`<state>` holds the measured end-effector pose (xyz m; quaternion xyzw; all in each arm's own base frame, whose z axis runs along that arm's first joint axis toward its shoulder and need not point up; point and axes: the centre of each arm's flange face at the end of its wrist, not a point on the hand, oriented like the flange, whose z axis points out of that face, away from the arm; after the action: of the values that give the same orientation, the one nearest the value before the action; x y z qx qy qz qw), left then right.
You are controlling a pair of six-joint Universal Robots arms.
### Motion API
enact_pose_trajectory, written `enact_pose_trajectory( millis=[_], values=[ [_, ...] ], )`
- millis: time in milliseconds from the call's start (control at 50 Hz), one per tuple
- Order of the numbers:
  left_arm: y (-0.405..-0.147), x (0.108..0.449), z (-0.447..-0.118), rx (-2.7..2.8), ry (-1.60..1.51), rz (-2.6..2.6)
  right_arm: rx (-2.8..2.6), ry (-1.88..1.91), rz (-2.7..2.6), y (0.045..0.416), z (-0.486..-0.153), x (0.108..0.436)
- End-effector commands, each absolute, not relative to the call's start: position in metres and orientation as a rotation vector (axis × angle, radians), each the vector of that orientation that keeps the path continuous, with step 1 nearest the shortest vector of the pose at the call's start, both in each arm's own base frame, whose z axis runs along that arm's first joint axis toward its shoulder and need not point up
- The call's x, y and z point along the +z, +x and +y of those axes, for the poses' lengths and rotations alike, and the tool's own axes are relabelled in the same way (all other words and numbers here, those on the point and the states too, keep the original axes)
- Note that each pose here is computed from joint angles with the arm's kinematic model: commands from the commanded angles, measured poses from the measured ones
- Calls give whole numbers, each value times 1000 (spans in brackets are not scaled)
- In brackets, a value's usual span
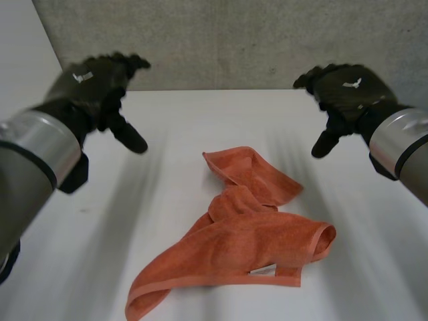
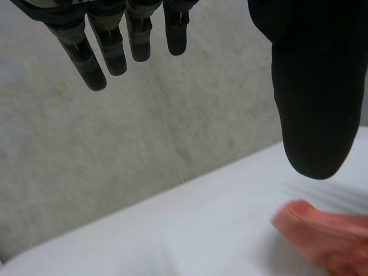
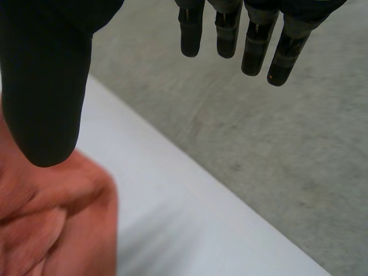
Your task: Fold the laundry
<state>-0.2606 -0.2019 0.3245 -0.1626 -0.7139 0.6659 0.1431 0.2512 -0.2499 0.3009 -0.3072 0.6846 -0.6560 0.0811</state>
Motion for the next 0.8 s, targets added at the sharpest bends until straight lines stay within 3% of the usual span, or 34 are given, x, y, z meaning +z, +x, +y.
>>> enact_pose_trajectory(
  millis=[20, 280, 380, 500, 580, 720, 740, 780, 800],
  values=[
    [-259, 259, -166, 1679, -597, -2247, -1854, -1228, 1985, 268, -228, 281],
    [-264, 158, -138, 1315, -690, -2522, -1564, -1712, 1655, 319, -204, 207],
    [-262, 147, -140, 1303, -681, -2571, -1551, -1877, 1589, 324, -202, 187],
    [-268, 151, -149, 1405, -639, -2498, -1691, -1977, 1611, 333, -230, 172],
    [-278, 168, -170, 1623, -558, -2344, -1920, -1910, 1613, 341, -256, 188],
    [-289, 208, -203, 1858, -480, -2166, -2283, -1394, 1662, 343, -291, 251],
    [-285, 230, -227, 1981, -445, -2113, -2313, -1321, 1660, 341, -292, 262],
    [-283, 240, -235, 2031, -431, -2087, -2398, -1092, 1634, 333, -290, 297],
    [-277, 271, -251, 2162, -384, -1992, -2418, -1020, 1623, 330, -288, 307]
  ],
)
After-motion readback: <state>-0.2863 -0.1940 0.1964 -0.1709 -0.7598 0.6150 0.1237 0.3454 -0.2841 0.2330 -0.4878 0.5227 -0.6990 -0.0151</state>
